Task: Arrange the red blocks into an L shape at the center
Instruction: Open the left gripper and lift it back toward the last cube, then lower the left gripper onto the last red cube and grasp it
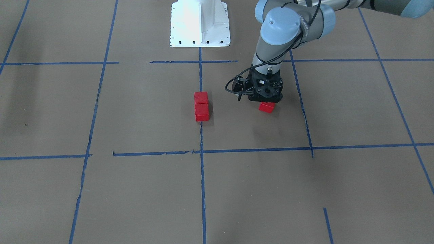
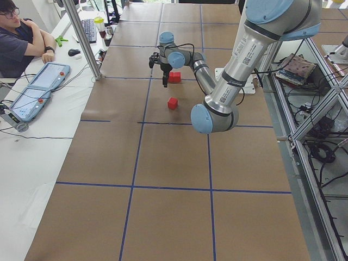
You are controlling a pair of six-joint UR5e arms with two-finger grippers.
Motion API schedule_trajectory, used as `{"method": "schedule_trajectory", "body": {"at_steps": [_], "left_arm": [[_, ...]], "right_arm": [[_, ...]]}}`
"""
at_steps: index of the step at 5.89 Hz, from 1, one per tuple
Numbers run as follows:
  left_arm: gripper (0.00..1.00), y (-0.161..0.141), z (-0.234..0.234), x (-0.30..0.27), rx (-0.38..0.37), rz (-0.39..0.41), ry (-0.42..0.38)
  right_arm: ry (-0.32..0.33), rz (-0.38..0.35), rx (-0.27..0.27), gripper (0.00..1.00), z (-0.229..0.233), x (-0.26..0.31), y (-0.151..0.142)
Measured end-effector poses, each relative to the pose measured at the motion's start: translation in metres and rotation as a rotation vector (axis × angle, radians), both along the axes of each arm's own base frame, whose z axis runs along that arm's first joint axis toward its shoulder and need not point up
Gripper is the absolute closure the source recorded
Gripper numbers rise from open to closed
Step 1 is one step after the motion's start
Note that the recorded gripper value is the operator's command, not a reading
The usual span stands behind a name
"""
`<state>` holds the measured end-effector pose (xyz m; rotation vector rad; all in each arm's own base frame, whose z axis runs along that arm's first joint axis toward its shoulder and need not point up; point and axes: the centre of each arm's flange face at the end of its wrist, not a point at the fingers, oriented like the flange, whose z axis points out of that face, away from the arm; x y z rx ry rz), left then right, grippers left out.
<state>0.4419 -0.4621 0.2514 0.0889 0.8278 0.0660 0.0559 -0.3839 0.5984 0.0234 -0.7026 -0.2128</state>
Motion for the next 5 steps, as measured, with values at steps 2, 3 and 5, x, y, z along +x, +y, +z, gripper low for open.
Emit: {"method": "schedule_trajectory", "body": {"at_steps": [2,3,5], "left_arm": [[0.0,0.011,0.03,-0.006,-0.001,0.019,-0.025],[0.0,0.013,0.04,-0.002,0.042,0.038,-0.025],[0.0,0.022,0.058,0.009,0.106,0.085,-0.038]], "right_arm": [[0.0,0.0,0.0,0.0,0.0,0.0,0.0],[0.0,0.0,-0.001,0.0,0.001,0.0,0.0],[0.0,0.0,-0.002,0.0,0.001,0.0,0.0]]}}
